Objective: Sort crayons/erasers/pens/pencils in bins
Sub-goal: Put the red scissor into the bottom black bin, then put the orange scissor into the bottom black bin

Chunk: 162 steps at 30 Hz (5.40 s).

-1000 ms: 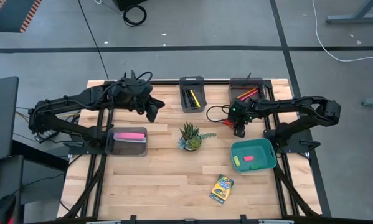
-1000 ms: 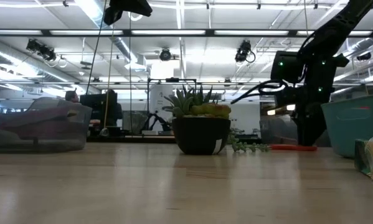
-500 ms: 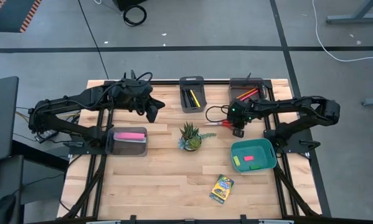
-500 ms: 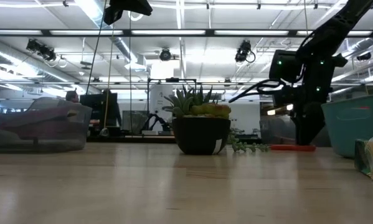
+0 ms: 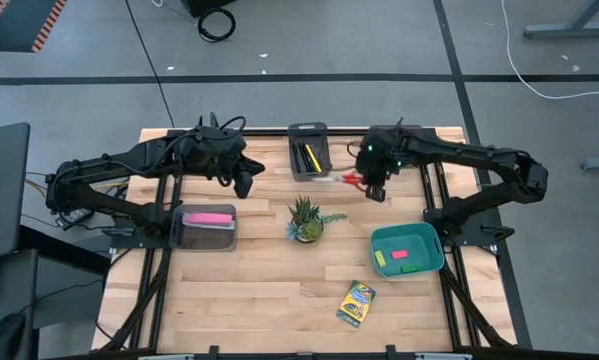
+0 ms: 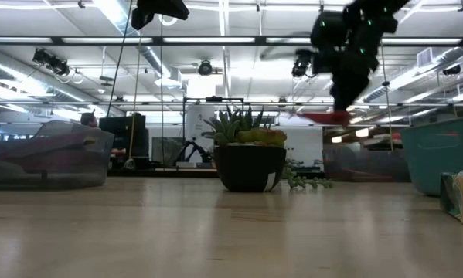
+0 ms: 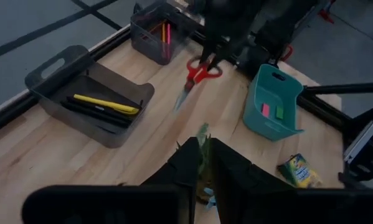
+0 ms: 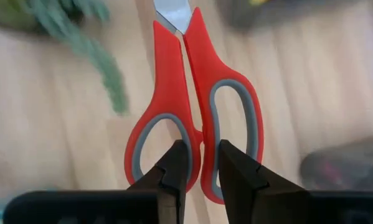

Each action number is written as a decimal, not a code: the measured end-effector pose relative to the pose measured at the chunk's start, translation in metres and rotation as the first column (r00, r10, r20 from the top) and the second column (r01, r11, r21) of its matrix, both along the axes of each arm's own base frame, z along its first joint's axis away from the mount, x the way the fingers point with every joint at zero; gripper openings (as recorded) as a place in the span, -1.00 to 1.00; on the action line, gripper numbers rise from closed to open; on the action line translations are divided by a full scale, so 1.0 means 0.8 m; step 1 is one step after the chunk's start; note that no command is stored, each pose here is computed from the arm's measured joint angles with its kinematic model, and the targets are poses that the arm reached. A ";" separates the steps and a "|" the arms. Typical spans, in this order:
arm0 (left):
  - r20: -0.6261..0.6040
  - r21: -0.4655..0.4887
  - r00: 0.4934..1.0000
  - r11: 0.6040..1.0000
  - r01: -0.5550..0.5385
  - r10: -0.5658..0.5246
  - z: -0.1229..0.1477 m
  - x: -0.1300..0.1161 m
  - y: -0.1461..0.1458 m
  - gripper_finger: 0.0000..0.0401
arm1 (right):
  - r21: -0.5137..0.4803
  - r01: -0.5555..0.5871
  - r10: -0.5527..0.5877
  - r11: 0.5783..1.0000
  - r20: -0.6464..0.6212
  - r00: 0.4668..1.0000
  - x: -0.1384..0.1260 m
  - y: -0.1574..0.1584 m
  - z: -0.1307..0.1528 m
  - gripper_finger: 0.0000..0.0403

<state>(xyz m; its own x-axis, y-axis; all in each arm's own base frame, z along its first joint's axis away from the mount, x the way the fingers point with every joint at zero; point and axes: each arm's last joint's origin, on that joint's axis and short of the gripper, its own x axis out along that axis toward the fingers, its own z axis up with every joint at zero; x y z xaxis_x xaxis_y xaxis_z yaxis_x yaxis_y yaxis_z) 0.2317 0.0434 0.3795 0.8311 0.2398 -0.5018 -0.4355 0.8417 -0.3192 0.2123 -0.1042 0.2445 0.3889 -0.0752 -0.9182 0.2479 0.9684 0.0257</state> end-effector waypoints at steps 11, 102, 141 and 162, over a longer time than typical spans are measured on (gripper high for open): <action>0.080 0.145 0.996 0.988 -0.056 0.045 0.031 -0.052 0.019 -0.76 | 0.116 -0.051 0.016 0.992 0.283 0.959 0.042 0.008 0.101 -0.63; -0.047 0.538 0.992 0.839 -0.077 0.121 0.010 0.021 0.007 0.44 | -0.075 0.034 -0.030 0.997 0.049 0.998 0.090 0.017 -0.166 -0.63; -0.441 0.783 0.890 0.436 0.443 -0.112 -0.039 0.093 -0.028 0.44 | 0.367 -0.067 -0.072 0.928 0.351 0.933 0.103 0.013 0.111 -0.85; -0.556 0.671 0.812 0.481 0.564 -0.178 -0.059 0.086 -0.007 0.04 | 0.371 -0.115 -0.030 0.921 0.363 0.931 0.105 0.020 0.112 -0.85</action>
<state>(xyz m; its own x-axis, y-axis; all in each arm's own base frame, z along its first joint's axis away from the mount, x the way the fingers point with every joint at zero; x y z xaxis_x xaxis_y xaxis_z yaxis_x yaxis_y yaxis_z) 0.3007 0.0379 0.3326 0.7362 0.3985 -0.5470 0.0740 0.7560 0.6503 0.2962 -0.0883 0.3343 0.6883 0.2745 -0.6715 0.1108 0.8750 0.4712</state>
